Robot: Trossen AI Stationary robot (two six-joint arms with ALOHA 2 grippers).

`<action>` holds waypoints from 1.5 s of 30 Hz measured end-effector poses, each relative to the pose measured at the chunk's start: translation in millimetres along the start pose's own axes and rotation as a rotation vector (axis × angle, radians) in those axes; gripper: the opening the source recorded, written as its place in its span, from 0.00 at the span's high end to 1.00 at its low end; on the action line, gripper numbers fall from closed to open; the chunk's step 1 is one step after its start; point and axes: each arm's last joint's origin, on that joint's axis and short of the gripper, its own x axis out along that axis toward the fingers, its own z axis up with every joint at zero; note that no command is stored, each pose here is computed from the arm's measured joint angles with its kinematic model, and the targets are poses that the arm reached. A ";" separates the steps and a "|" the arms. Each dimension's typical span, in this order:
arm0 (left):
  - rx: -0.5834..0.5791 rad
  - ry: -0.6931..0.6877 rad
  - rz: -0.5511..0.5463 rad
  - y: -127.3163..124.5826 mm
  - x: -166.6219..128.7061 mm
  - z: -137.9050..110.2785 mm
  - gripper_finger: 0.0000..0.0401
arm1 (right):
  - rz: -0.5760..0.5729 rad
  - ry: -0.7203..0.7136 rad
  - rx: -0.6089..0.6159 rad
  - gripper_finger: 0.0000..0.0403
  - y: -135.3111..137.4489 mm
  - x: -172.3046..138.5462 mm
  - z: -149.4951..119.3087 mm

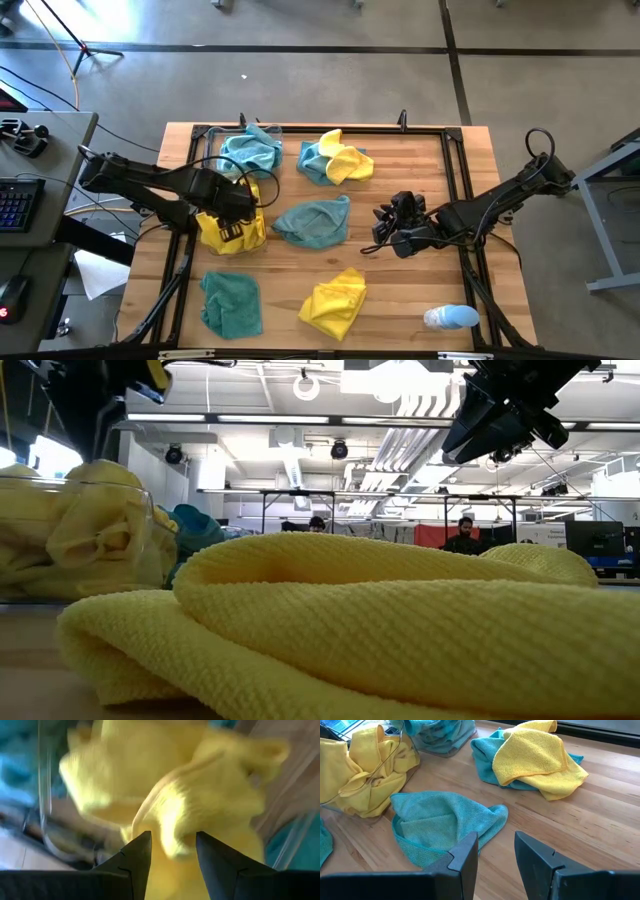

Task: Sort microfiber towel by color & place in baskets
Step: Put the yellow microfiber cloth into the bottom transparent bin

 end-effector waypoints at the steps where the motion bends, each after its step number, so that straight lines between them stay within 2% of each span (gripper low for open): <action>1: 0.005 -0.034 -0.005 -1.2 -0.1 2.8 0.64 | 0.000 0.000 0.000 0.69 0.0 0.0 0.0; 5: 0.038 -0.115 -0.001 -5.4 1.6 12.2 0.64 | 0.000 0.000 0.000 0.69 0.0 0.0 -0.1; 10: 0.033 -0.083 0.029 -7.4 15.1 20.5 0.64 | 0.001 0.000 0.003 0.69 0.1 -0.1 0.0; 13: 0.044 -0.045 0.040 -9.6 39.0 17.1 0.64 | 0.001 0.000 0.003 0.69 0.1 0.0 -0.1; 18: 0.030 -0.023 -0.010 -13.4 83.2 4.2 0.64 | 0.004 0.008 0.004 0.69 0.2 -0.1 -0.3; 23: 0.001 -0.061 -0.062 -16.3 113.7 -4.5 0.64 | 0.004 0.009 0.004 0.69 0.2 -0.1 -0.3; 26: -0.015 -0.072 -0.073 -16.6 122.0 -7.3 0.64 | 0.004 0.009 0.003 0.69 0.2 -0.1 -0.3; 34: -0.061 -0.081 -0.094 -12.7 110.8 -9.9 0.64 | 0.004 0.010 0.001 0.69 0.2 -0.1 -0.3; 45: -0.124 -0.188 -0.174 2.1 44.2 -8.6 0.64 | 0.005 0.011 0.001 0.69 0.2 -0.1 -0.4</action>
